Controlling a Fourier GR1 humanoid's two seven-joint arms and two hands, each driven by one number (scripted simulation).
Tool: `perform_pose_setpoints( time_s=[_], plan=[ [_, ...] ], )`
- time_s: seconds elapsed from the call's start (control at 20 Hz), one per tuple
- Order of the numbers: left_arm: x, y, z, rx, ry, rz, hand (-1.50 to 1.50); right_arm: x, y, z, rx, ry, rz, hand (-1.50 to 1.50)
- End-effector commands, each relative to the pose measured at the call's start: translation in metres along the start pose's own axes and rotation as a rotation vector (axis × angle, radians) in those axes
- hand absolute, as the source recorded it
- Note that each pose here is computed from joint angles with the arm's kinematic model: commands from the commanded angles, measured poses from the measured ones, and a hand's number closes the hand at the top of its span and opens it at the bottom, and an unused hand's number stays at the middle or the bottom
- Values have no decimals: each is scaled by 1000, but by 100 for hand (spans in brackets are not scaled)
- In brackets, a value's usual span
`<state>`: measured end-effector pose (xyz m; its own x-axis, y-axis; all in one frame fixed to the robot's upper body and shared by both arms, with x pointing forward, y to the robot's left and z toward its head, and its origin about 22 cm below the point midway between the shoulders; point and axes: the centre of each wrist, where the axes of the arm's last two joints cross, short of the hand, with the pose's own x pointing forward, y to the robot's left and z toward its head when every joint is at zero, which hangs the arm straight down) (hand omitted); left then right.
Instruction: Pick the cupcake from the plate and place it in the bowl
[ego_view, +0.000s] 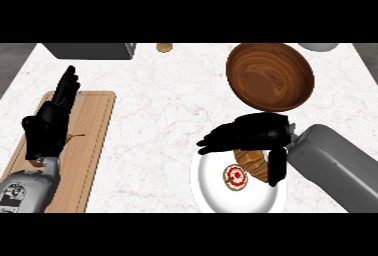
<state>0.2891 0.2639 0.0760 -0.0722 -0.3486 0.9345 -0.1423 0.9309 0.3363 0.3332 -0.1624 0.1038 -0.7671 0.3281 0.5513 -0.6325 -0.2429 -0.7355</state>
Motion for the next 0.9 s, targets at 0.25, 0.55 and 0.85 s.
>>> perform_pose_setpoints(
  time_s=[0.25,0.55,0.85],
  plan=[
    [-11,9,11,8,-2,-9,0,-4,17,-22,97,-8,-12,-150],
    [0,18,-10,12,4,-14,0,-24,59,-43,123,-4,-8,-150],
    [8,4,-21,15,-3,7,0,-32,63,-54,111,-27,-11,-150]
  ],
)
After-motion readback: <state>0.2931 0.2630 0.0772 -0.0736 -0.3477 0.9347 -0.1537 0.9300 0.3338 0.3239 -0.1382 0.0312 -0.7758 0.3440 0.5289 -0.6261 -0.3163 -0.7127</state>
